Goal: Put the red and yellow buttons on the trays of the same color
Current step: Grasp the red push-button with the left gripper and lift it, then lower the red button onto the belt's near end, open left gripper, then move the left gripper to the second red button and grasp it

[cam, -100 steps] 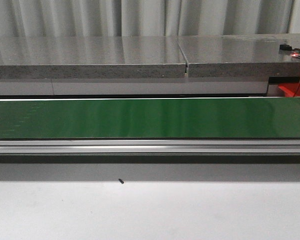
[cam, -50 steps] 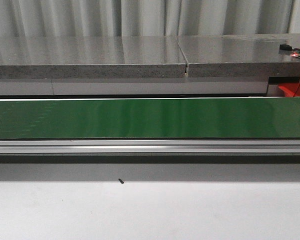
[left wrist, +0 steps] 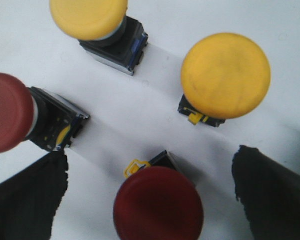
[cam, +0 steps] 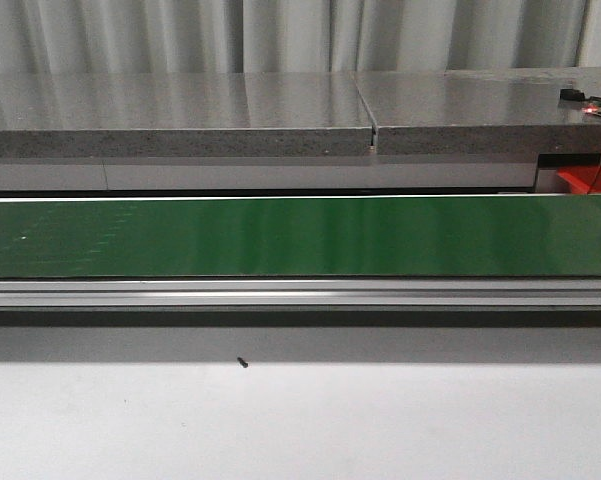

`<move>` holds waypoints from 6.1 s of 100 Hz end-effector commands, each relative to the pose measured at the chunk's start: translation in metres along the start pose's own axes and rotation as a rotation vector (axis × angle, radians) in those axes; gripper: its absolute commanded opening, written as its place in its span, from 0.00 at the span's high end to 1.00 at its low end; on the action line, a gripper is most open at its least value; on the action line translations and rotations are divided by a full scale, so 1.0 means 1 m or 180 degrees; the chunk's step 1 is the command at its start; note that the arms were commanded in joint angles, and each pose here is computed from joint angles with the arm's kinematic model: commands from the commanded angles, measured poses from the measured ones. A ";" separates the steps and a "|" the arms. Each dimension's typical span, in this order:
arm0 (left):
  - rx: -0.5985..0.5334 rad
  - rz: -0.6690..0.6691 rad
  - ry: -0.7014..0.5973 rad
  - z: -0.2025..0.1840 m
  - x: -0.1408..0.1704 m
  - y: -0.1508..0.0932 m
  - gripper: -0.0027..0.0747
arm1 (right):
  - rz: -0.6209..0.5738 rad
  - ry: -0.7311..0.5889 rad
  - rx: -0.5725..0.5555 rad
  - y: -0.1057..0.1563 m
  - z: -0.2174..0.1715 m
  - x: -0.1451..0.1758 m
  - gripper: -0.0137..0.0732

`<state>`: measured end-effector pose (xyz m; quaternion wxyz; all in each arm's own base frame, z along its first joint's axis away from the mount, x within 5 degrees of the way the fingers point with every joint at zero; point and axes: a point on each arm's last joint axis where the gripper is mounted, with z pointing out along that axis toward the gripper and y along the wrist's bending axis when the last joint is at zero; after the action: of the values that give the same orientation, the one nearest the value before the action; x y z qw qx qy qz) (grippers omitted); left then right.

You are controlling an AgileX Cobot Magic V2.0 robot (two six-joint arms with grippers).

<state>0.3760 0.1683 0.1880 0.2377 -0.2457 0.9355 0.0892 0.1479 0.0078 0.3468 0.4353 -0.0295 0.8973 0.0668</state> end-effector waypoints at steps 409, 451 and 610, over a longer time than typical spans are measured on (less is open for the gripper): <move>-0.0249 -0.0446 -0.0773 -0.109 -0.022 0.090 0.07 | -0.0011 -0.0293 0.0000 0.002 -0.008 -0.012 0.92; -0.0236 -0.0416 -0.0413 -0.036 -0.037 0.090 0.07 | -0.0011 -0.0293 0.0000 0.002 -0.008 -0.012 0.92; -0.0135 -0.0210 -0.0528 -0.036 -0.064 0.065 0.81 | -0.0011 -0.0294 0.0000 0.002 -0.008 -0.012 0.92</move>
<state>0.3819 0.2455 0.1894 0.2327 -0.2783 0.9263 0.1018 0.1479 0.0078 0.3468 0.4354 -0.0304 0.8973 0.0664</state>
